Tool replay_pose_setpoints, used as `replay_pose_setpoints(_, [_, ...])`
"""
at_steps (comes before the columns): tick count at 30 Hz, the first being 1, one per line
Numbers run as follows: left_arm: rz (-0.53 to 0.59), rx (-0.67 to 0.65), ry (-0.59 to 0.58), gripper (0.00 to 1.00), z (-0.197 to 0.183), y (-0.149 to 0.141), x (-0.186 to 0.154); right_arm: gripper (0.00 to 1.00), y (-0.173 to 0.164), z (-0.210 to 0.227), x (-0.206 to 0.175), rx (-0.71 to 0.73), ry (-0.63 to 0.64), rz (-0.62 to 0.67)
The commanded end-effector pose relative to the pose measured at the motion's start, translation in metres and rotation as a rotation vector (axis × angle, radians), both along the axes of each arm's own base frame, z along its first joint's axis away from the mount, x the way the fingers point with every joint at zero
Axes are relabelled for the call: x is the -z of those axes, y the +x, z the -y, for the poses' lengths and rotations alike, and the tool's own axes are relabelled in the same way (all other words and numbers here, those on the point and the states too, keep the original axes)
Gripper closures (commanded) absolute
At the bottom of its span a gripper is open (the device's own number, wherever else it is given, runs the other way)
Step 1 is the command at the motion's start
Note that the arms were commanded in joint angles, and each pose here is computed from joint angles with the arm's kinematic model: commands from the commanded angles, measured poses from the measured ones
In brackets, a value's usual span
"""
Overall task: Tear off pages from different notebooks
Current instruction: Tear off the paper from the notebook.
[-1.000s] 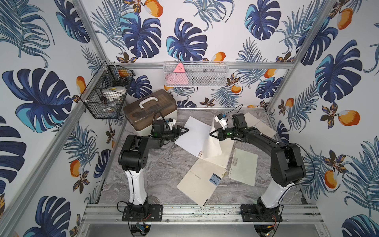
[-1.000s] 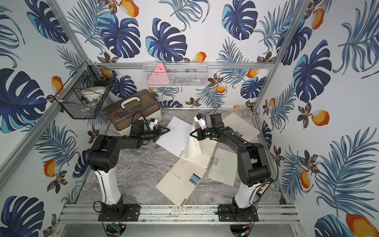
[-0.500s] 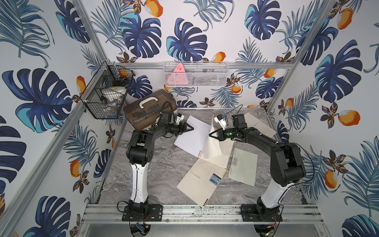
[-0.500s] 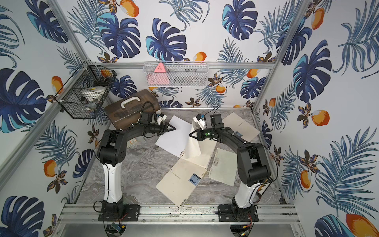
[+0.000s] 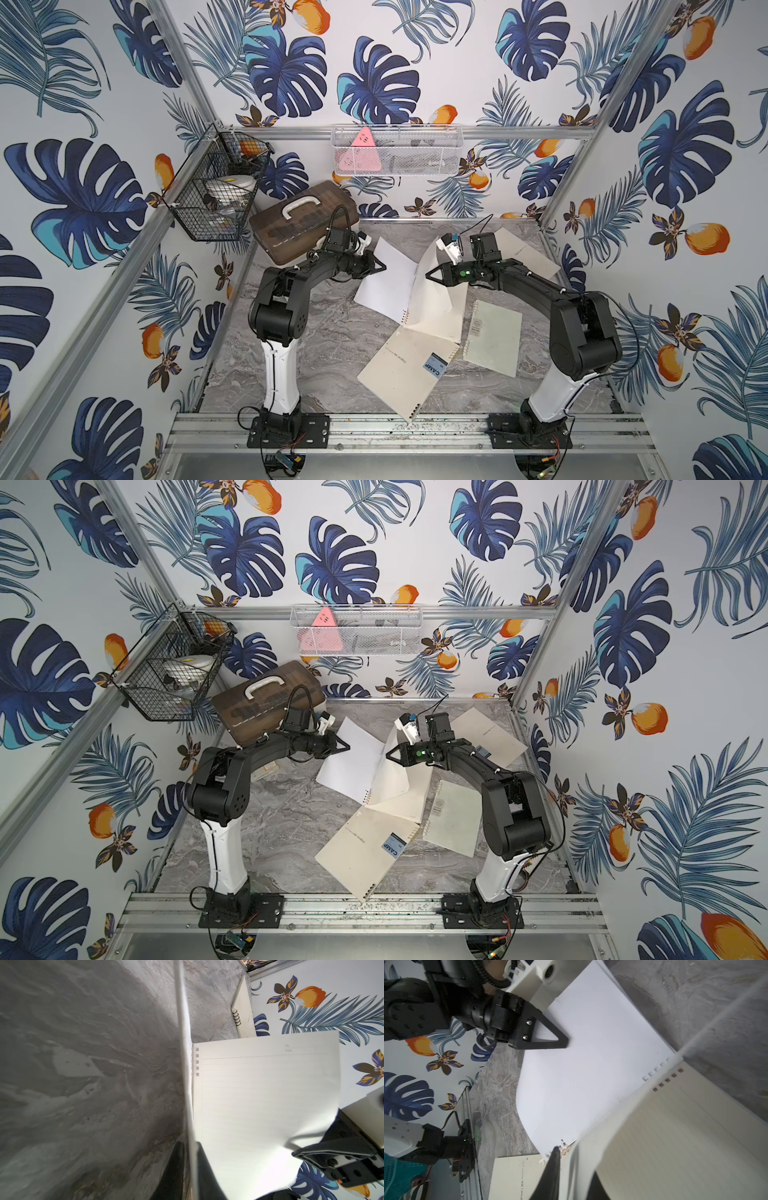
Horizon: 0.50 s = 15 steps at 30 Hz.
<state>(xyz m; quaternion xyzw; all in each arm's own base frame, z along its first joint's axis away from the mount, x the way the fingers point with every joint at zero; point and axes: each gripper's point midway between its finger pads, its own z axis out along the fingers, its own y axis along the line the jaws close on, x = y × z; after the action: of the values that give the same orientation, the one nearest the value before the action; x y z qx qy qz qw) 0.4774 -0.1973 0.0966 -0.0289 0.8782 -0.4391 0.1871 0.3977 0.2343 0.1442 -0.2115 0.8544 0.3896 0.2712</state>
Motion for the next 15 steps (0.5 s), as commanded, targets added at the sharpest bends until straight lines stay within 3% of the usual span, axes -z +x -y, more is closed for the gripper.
replay_pose_setpoints(1, [0.03, -0.039, 0.037, 0.85, -0.006, 0.001, -0.005, 0.65, 0.006, 0.015, 0.01, 0.112, -0.049, -0.104])
replay_pose_setpoints(3, [0.023, -0.045, 0.044, 0.79, -0.008, -0.002, -0.006, 0.6, 0.01, 0.018, 0.01, 0.144, -0.052, -0.124])
replay_pose_setpoints(6, [0.018, -0.039, 0.01, 0.55, -0.004, -0.005, -0.011, 0.6, 0.014, 0.023, 0.014, 0.185, -0.056, -0.162])
replay_pose_setpoints(7, [0.016, -0.033, -0.008, 0.42, -0.002, -0.004, -0.014, 0.6, 0.015, 0.026, 0.018, 0.199, -0.075, -0.176])
replay_pose_setpoints(8, [0.014, -0.03, -0.024, 0.38, 0.001, -0.003, -0.016, 0.61, 0.016, 0.028, 0.021, 0.204, -0.091, -0.185])
replay_pose_setpoints(11, [0.012, -0.023, -0.042, 0.32, 0.004, 0.005, -0.021, 0.69, 0.02, 0.037, 0.036, 0.243, -0.145, -0.217])
replay_pose_setpoints(15, [-0.026, -0.018, -0.059, 0.37, 0.009, 0.017, -0.018, 0.76, 0.021, 0.043, 0.042, 0.249, -0.13, -0.235])
